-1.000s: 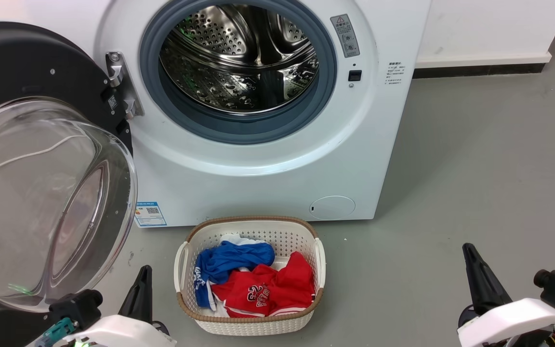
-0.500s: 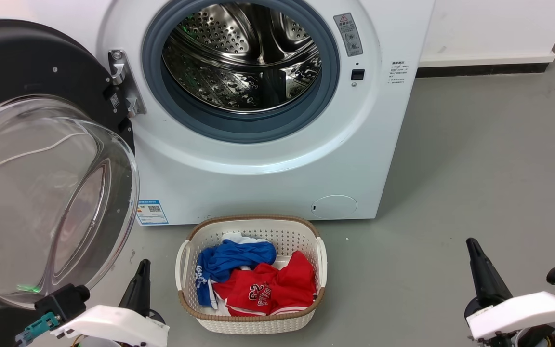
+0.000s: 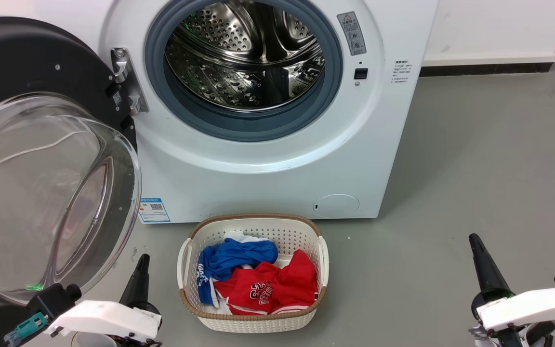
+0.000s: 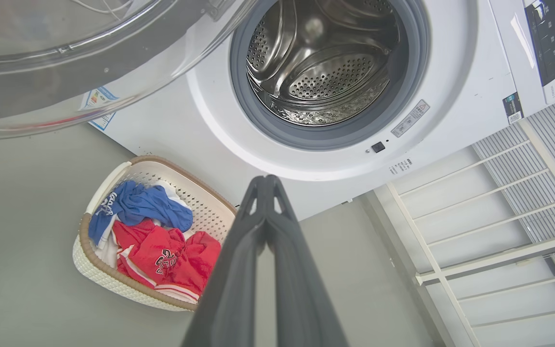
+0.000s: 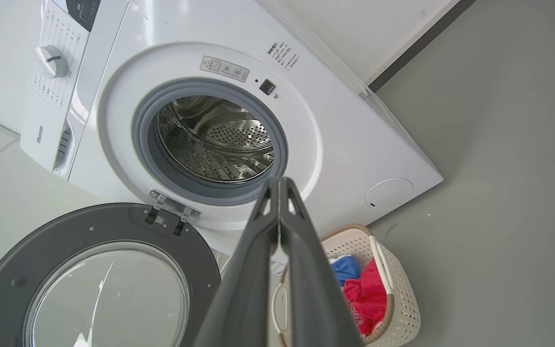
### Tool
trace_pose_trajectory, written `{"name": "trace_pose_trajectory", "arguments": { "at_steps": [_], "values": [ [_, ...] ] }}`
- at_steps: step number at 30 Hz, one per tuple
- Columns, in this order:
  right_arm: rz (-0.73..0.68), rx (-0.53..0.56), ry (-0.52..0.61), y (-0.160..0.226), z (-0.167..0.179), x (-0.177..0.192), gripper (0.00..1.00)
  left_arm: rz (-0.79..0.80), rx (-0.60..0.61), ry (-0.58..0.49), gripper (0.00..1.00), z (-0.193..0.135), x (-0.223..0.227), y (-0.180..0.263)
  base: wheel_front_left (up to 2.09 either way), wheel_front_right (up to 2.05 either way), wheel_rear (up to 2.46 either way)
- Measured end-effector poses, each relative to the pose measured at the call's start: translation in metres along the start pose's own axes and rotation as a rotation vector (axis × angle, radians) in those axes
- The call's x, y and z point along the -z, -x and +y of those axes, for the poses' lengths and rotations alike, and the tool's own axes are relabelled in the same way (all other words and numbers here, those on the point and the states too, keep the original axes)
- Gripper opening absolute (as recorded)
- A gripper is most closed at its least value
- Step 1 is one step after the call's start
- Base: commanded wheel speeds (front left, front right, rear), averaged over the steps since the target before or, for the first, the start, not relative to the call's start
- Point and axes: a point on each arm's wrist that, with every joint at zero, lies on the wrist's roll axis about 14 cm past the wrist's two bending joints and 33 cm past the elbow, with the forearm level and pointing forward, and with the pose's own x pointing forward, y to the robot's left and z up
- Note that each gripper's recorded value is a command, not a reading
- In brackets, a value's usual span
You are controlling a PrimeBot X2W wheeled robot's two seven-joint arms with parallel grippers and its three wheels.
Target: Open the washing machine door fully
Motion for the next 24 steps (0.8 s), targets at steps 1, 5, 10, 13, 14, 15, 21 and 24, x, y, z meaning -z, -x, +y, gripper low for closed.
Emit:
{"name": "trace_pose_trajectory", "arguments": {
  "at_steps": [1,5,10,13,14,15,21,24],
  "values": [
    [0.001,0.001,-0.013,-0.0002,-0.0004,0.0002,0.00,-0.001,-0.001,0.012,0.00,0.0002,-0.0003,-0.0002,0.00,0.00,0.00],
    [-0.001,0.005,-0.062,-0.0008,-0.0020,0.0003,0.00,-0.003,0.000,0.063,0.00,0.0009,-0.0015,-0.0011,0.00,0.00,0.00],
    [-0.003,-0.001,-0.120,-0.0040,-0.0003,-0.0010,0.00,-0.006,0.007,0.124,0.00,-0.0003,-0.0030,-0.0030,0.00,0.00,0.00],
    [-0.004,0.000,-0.155,-0.0049,-0.0006,-0.0011,0.00,-0.009,0.006,0.160,0.00,-0.0002,-0.0037,-0.0036,0.00,0.00,0.00],
    [-0.003,0.000,-0.166,-0.0051,-0.0008,-0.0010,0.00,-0.009,0.008,0.170,0.00,0.0000,-0.0039,-0.0036,0.00,0.00,0.00],
    [-0.003,0.000,-0.177,-0.0056,-0.0007,-0.0010,0.00,-0.010,0.009,0.182,0.00,0.0003,-0.0042,-0.0037,0.00,0.00,0.00],
    [-0.006,-0.001,-0.240,-0.0077,-0.0008,-0.0015,0.00,-0.016,0.014,0.247,0.00,0.0002,-0.0066,-0.0053,0.00,0.00,0.00],
    [-0.007,-0.003,-0.271,-0.0090,-0.0005,-0.0018,0.00,-0.020,0.019,0.280,0.00,-0.0005,-0.0078,-0.0061,0.00,0.00,0.00]
  ]
}}
